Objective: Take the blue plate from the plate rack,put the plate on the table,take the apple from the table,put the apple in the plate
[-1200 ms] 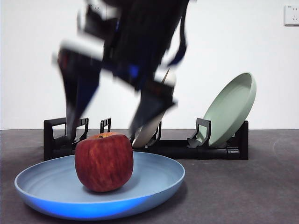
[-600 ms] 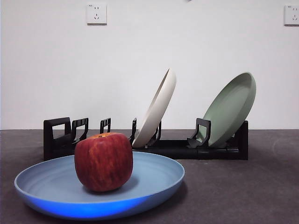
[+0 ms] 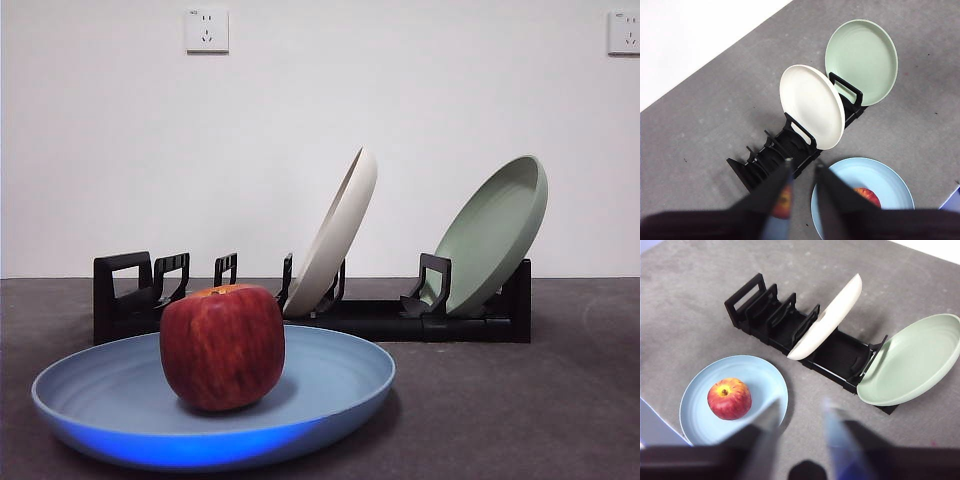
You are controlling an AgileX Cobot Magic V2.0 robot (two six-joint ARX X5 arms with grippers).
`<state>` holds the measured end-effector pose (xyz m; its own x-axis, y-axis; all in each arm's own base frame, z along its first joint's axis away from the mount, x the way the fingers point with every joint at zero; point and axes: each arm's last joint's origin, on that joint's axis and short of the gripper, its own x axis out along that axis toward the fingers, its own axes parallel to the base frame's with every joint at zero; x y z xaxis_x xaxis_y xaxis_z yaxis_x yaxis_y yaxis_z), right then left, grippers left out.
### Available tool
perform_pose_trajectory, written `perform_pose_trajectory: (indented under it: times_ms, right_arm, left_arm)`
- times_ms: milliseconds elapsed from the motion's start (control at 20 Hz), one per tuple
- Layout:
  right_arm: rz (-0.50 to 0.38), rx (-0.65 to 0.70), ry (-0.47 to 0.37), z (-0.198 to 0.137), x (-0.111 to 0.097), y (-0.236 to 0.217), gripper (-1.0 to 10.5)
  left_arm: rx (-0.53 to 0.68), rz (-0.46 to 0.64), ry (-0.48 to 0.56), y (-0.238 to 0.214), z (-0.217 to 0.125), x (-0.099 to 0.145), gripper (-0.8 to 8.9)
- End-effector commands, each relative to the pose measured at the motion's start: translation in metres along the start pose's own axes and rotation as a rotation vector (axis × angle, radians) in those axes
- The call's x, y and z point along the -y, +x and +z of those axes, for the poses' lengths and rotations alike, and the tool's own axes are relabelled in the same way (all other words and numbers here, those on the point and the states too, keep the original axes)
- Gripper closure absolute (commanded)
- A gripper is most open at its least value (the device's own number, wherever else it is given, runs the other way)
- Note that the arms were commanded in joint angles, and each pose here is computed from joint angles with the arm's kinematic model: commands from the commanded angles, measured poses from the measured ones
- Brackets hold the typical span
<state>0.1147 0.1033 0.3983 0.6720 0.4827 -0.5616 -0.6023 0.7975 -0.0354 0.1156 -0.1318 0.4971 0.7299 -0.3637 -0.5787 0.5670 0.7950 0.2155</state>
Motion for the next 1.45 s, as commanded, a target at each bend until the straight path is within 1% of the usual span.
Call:
perform_pose_trajectory:
  times_ms: [50, 200, 300, 400, 450, 500, 600, 750, 900, 1000, 1100, 1150, 1250, 1450]
  right_arm:
    - [0.001, 0.019, -0.005, -0.003, 0.001, -0.003, 9.6]
    - [0.005, 0.069, 0.001, -0.012, 0.001, -0.004, 9.6]
    - [0.008, 0.11, 0.006, -0.022, 0.001, -0.001, 9.6]
    - [0.073, 0.131, 0.009, -0.036, -0.002, 0.01, 9.6]
    - [0.105, 0.139, 0.022, -0.044, -0.003, 0.017, 9.6]
    - [0.116, 0.142, 0.033, -0.051, -0.004, 0.025, 9.6]
    - [0.12, 0.146, 0.075, -0.066, -0.006, 0.044, 9.6]
    - [0.151, 0.174, 0.122, -0.088, -0.009, 0.071, 9.6]
    - [0.155, 0.203, 0.136, -0.109, -0.01, 0.09, 9.6]
    - [0.152, 0.194, 0.12, -0.119, -0.011, 0.097, 9.6]
    - [0.141, 0.171, 0.103, -0.121, -0.011, 0.098, 9.6]
    - [0.141, 0.157, 0.108, -0.122, -0.011, 0.099, 9.6]
    - [0.139, 0.133, 0.109, -0.125, -0.011, 0.099, 9.6]
    - [0.139, 0.123, 0.108, -0.126, -0.011, 0.099, 9.6]
  left_arm:
    - [-0.012, 0.016, 0.003, -0.014, -0.01, -0.006, 8.22]
    - [0.031, 0.05, -0.048, -0.034, -0.023, -0.014, 8.22]
    - [0.036, 0.093, -0.071, -0.041, -0.039, -0.017, 8.22]
    - [0.053, 0.143, -0.095, -0.043, -0.06, -0.018, 8.22]
    - [0.076, 0.148, -0.116, -0.041, -0.072, -0.017, 8.22]
    - [0.102, 0.146, -0.13, -0.039, -0.084, -0.016, 8.22]
    - [0.158, 0.131, -0.152, -0.029, -0.112, -0.012, 8.22]
    - [0.206, 0.125, -0.185, 0.0, -0.16, -0.001, 8.22]
    - [0.235, 0.145, -0.201, 0.036, -0.198, 0.013, 8.22]
    - [0.252, 0.117, -0.208, 0.058, -0.217, 0.022, 8.22]
    - [0.267, 0.056, -0.207, 0.069, -0.221, 0.029, 8.22]
    - [0.28, 0.048, -0.212, 0.07, -0.22, 0.029, 8.22]
    - [0.313, 0.045, -0.231, 0.069, -0.216, 0.029, 8.16]
    - [0.314, 0.054, -0.233, 0.069, -0.216, 0.029, 8.16]
